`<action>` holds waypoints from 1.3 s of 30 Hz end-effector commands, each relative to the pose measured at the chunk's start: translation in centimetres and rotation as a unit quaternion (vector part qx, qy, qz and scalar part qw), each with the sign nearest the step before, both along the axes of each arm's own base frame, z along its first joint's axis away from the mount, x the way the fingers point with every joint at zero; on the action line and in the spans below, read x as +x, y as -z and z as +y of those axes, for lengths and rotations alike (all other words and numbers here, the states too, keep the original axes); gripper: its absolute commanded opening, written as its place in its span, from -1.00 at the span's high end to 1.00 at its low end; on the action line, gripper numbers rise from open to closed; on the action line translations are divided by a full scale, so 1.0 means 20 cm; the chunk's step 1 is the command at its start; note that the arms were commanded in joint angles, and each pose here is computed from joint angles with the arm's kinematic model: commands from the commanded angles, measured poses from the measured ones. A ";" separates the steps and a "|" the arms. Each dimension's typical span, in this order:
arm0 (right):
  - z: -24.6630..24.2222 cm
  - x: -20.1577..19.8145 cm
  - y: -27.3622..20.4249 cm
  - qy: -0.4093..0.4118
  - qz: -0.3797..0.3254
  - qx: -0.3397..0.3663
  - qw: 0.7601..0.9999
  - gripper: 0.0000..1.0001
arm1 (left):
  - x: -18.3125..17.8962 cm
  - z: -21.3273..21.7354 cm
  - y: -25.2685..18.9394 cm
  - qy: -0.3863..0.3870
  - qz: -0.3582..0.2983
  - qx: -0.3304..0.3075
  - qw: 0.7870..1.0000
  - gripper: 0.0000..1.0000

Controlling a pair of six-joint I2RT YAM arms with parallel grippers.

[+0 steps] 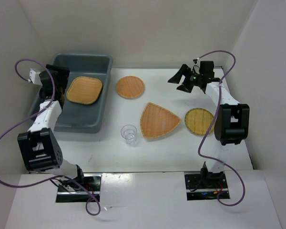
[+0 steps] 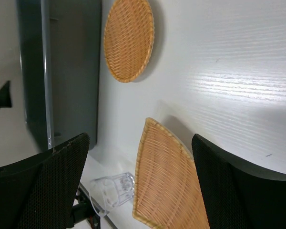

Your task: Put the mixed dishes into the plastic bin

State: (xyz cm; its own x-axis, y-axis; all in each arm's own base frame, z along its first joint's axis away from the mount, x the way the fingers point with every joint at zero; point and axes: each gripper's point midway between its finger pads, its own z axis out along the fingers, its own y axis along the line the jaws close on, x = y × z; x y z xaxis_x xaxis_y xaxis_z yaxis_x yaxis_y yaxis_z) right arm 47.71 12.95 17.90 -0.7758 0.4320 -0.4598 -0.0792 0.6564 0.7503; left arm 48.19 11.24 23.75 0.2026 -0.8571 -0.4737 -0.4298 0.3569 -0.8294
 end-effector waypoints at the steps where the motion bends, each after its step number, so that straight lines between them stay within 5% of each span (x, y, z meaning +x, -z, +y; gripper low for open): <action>1: -0.05 0.01 0.00 -0.002 -0.013 -0.021 1.000 -0.85 | -0.08 -0.19 -0.35 0.123 -0.054 0.091 0.987 -0.98; 6: -0.05 0.02 -0.03 -0.002 -0.018 -0.021 1.000 -0.85 | -0.20 -0.61 -0.48 0.301 -0.066 0.158 0.938 -0.98; 10: -0.03 0.01 -0.02 -0.009 -0.011 -0.011 1.000 -0.85 | -0.24 -1.13 -0.39 0.545 -0.078 0.162 0.819 -0.98; 11: -0.03 0.02 -0.03 -0.009 -0.015 -0.011 1.000 -0.85 | -0.23 -1.20 -0.21 0.588 -0.031 0.122 0.799 -0.98; 17: -0.01 -0.02 -0.06 -0.013 -0.018 0.003 1.000 -0.85 | -0.22 -1.55 0.15 0.701 0.041 0.137 0.699 -0.98; 20: -0.01 -0.03 -0.06 -0.013 -0.018 0.003 1.000 -0.85 | -0.19 -1.66 0.25 0.724 0.059 0.162 0.668 -0.98; 32: -0.02 -0.05 -0.04 -0.012 -0.012 -0.003 1.000 -0.85 | -0.30 -1.97 0.71 0.771 0.137 0.157 0.601 -0.93; 39: -0.01 -0.09 -0.02 -0.019 -0.007 0.003 1.000 -0.85 | -0.31 -2.08 0.82 0.755 0.156 0.170 0.614 -0.93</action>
